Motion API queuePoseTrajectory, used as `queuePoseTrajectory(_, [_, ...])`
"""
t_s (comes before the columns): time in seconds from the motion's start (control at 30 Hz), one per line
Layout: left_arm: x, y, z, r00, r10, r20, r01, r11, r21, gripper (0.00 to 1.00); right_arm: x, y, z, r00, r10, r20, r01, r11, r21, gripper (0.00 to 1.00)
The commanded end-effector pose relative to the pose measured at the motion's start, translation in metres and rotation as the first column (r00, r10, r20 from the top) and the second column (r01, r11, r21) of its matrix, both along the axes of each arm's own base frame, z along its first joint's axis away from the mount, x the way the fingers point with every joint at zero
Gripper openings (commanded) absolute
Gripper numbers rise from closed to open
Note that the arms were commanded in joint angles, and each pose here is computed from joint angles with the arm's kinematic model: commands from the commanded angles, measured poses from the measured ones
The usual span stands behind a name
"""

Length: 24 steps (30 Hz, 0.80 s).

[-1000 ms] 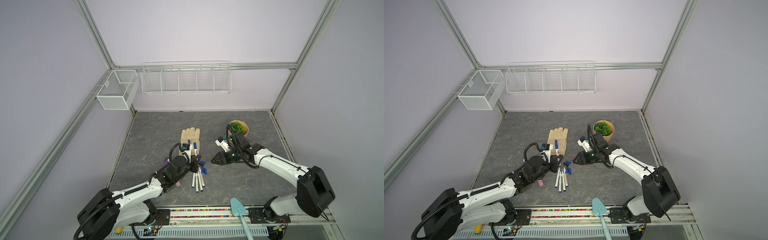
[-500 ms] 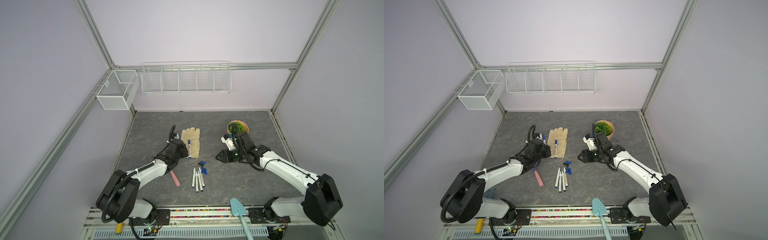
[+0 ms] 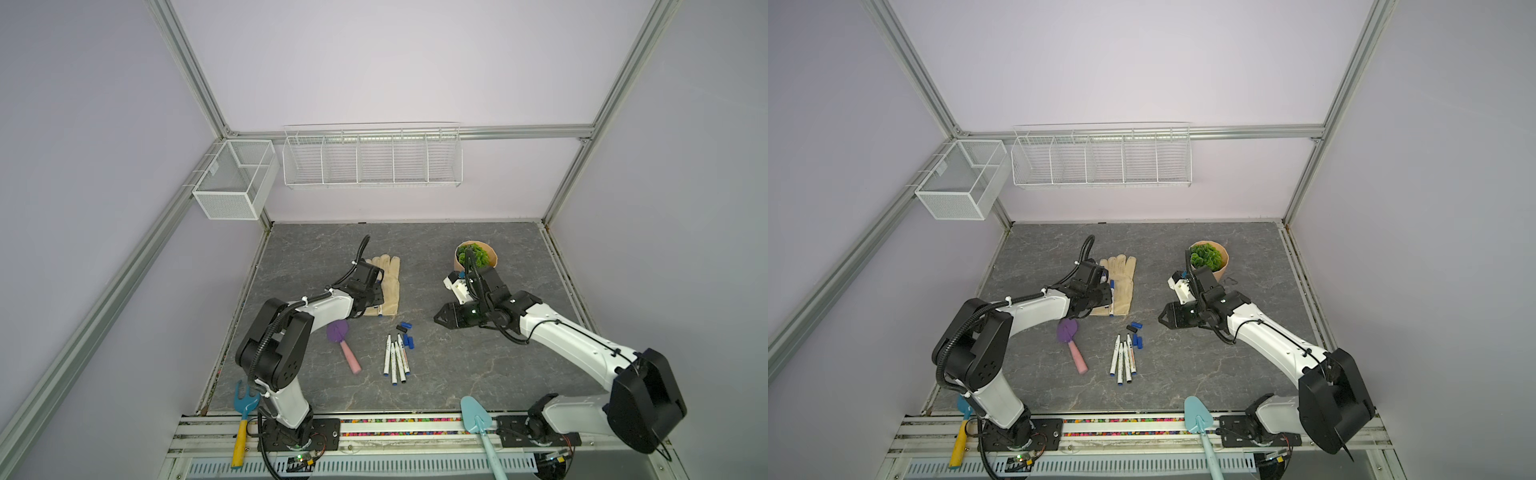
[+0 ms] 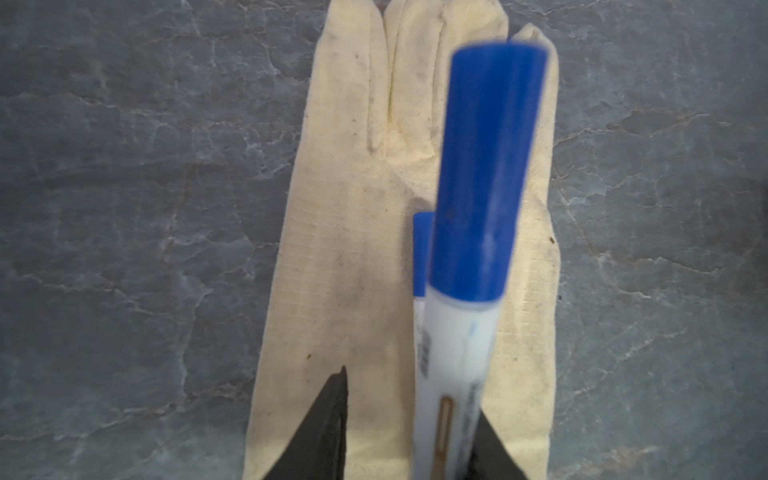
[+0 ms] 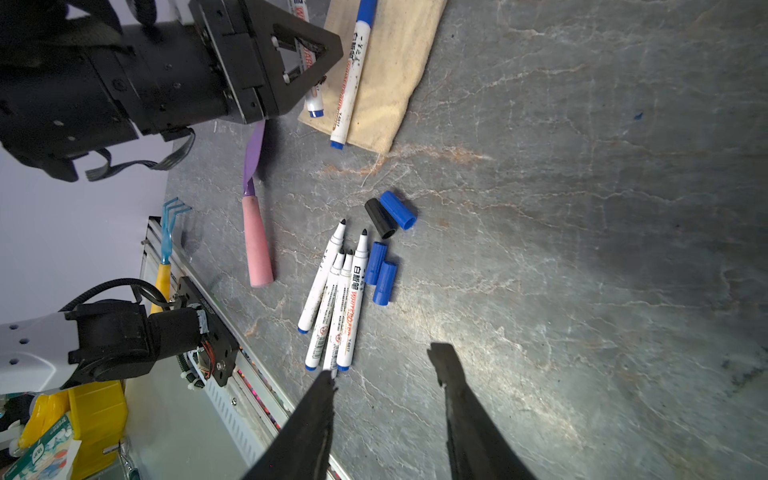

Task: Insert the pens into the pen caps
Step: 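Carry the capped marker with the left gripper over the glove, then lower the capped marker onto the glove and release it with the left gripper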

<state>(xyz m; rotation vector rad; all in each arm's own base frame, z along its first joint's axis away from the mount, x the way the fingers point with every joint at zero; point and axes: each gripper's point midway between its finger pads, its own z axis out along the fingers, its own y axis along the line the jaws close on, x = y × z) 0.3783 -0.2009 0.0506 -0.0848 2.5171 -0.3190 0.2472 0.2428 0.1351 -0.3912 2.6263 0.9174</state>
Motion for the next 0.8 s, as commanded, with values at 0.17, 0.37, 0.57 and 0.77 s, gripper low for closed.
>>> queuePoseTrajectory(0.17, [-0.009,-0.009,0.022,0.999,-0.047,0.017,0.048,0.995,-0.082,0.38,-0.002,-0.003,-0.002,1.0,0.012,0.012,-0.012,1.0,-0.007,0.45])
queuePoseTrajectory(0.37, [-0.034,-0.034,0.048,0.977,-0.194,0.092,0.211,0.947,-0.243,0.38,0.002,0.011,0.009,0.999,0.038,0.018,-0.039,0.997,0.063,0.45])
queuePoseTrajectory(0.57, [-0.071,-0.058,0.067,0.936,-0.312,0.162,0.348,0.884,-0.312,0.36,0.024,0.041,0.04,0.997,0.044,0.066,-0.055,0.981,0.186,0.46])
queuePoseTrajectory(0.77, [-0.091,-0.068,0.07,0.922,-0.343,0.179,0.384,0.867,-0.317,0.36,0.04,0.083,0.058,0.991,0.093,0.093,-0.113,0.966,0.234,0.48])
